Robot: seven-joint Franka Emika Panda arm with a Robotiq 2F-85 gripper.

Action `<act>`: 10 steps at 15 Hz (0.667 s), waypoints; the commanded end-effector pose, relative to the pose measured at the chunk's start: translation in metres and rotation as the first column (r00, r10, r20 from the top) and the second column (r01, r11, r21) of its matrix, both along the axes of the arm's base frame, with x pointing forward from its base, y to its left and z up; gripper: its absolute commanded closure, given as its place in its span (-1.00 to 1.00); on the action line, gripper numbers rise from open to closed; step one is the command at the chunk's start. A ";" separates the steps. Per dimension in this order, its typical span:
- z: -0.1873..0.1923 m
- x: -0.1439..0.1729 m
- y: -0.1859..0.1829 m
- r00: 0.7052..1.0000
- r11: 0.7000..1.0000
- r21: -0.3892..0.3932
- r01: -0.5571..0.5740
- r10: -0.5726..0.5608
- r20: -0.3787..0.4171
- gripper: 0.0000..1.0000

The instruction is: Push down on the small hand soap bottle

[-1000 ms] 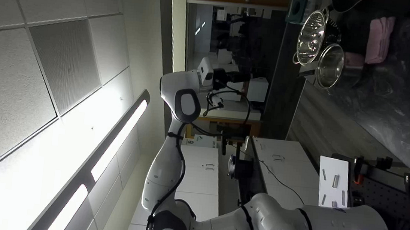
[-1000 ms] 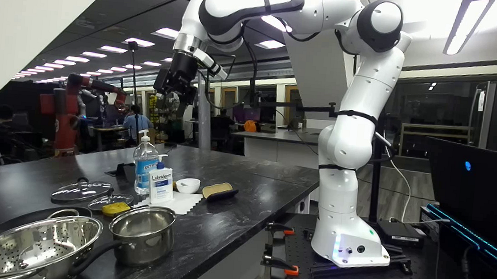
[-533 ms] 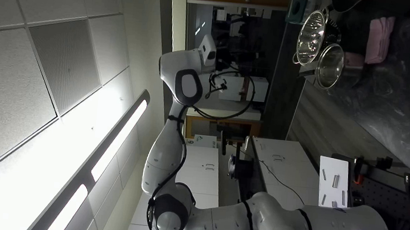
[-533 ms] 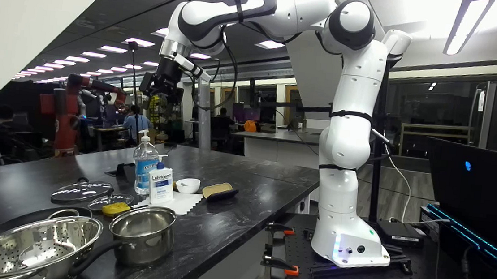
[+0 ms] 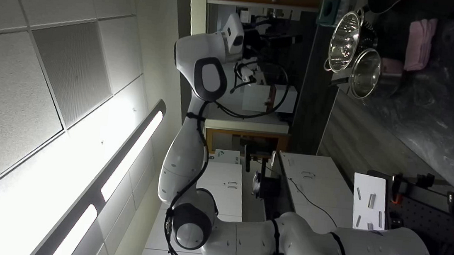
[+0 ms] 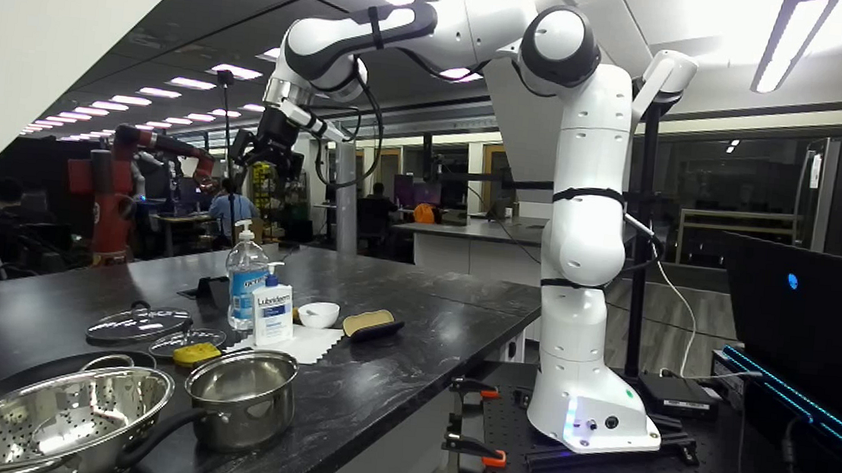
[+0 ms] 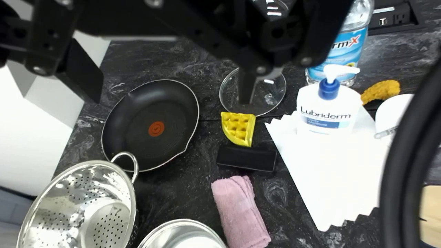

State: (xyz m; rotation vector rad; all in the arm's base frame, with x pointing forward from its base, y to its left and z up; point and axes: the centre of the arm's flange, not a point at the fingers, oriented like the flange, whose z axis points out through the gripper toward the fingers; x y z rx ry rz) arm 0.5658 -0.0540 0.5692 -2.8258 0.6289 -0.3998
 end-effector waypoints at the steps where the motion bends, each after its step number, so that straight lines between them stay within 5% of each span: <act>1: 0.008 0.020 -0.020 0.998 0.998 0.010 0.068 -0.068 -0.005 -1.00; 4: 0.009 0.027 -0.040 0.994 0.994 0.013 0.108 -0.108 -0.001 -1.00; 5: 0.009 0.030 -0.045 0.994 0.993 0.012 0.114 -0.114 0.000 -0.50; 7: 0.009 0.033 -0.053 0.992 0.992 0.011 0.126 -0.126 0.002 -0.35; 10: 0.008 0.039 -0.064 0.990 0.990 0.011 0.140 -0.140 0.002 0.15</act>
